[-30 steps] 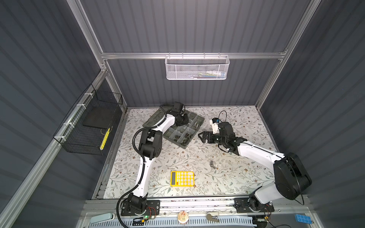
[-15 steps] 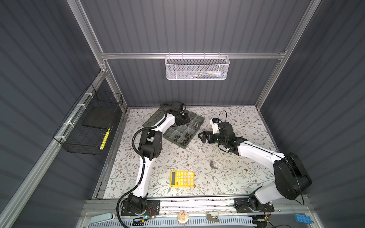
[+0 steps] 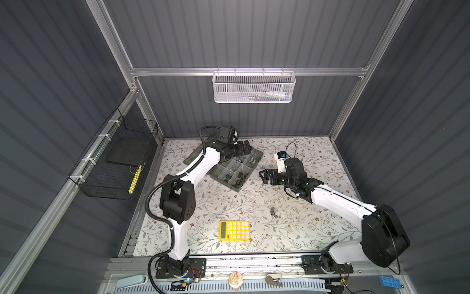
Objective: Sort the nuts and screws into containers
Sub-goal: 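Open the left gripper to drop the wing nut into the compartment, then lower the right gripper onto a wing nut while the left gripper withdraws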
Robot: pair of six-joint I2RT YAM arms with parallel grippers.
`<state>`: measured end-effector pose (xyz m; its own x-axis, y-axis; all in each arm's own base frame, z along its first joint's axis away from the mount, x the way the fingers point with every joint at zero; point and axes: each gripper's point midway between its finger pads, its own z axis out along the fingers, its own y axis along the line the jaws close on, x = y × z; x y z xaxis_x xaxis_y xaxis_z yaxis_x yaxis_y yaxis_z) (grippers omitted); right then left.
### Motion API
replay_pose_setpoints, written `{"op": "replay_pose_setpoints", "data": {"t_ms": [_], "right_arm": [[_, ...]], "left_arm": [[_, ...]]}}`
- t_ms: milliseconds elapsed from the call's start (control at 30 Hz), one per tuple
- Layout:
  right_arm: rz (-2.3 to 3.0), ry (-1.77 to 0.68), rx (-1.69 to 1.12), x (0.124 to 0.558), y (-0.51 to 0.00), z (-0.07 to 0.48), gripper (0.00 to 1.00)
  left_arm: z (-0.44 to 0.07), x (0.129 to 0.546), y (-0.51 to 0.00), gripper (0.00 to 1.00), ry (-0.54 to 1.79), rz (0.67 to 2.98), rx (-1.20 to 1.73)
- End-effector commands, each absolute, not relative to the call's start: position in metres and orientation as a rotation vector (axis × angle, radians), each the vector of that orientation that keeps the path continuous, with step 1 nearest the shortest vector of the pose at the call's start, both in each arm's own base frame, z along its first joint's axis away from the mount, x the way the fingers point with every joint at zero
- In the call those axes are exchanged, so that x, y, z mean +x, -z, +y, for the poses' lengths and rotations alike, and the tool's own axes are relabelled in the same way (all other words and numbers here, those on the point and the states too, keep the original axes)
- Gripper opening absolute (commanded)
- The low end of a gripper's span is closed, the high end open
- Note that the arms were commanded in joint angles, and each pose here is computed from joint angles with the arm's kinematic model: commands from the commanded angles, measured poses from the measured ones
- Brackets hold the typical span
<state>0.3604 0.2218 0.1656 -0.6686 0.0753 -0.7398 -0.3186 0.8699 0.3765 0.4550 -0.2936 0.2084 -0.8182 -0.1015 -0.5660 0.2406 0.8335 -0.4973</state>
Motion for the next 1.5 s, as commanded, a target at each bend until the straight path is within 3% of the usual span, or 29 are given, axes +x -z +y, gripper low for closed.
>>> {"op": "replay_pose_setpoints", "data": {"t_ms": [0,300,567,967,1467], "right_arm": [[2.313,-0.511,-0.183,0.352,-0.155,0.208,0.99],[2.520,-0.471,-0.217,0.304,-0.105,0.192,0.98],[2.658,-0.381,-0.277,0.256,-0.064,0.191,0.84],[2.759,-0.274,-0.295,0.229,-0.024,0.193,0.53],[2.814,-0.183,-0.313,0.225,-0.002,0.195,0.25]], "left_arm": [[-0.292,0.426,-0.212,1.00,0.747,2.397,0.161],[-0.291,0.351,-0.178,1.00,0.917,2.395,0.174],[-0.290,0.306,-0.150,1.00,1.015,2.422,0.159],[-0.289,0.283,-0.140,1.00,1.076,2.435,0.153],[-0.293,0.283,-0.138,1.00,1.071,2.446,0.153]]}}
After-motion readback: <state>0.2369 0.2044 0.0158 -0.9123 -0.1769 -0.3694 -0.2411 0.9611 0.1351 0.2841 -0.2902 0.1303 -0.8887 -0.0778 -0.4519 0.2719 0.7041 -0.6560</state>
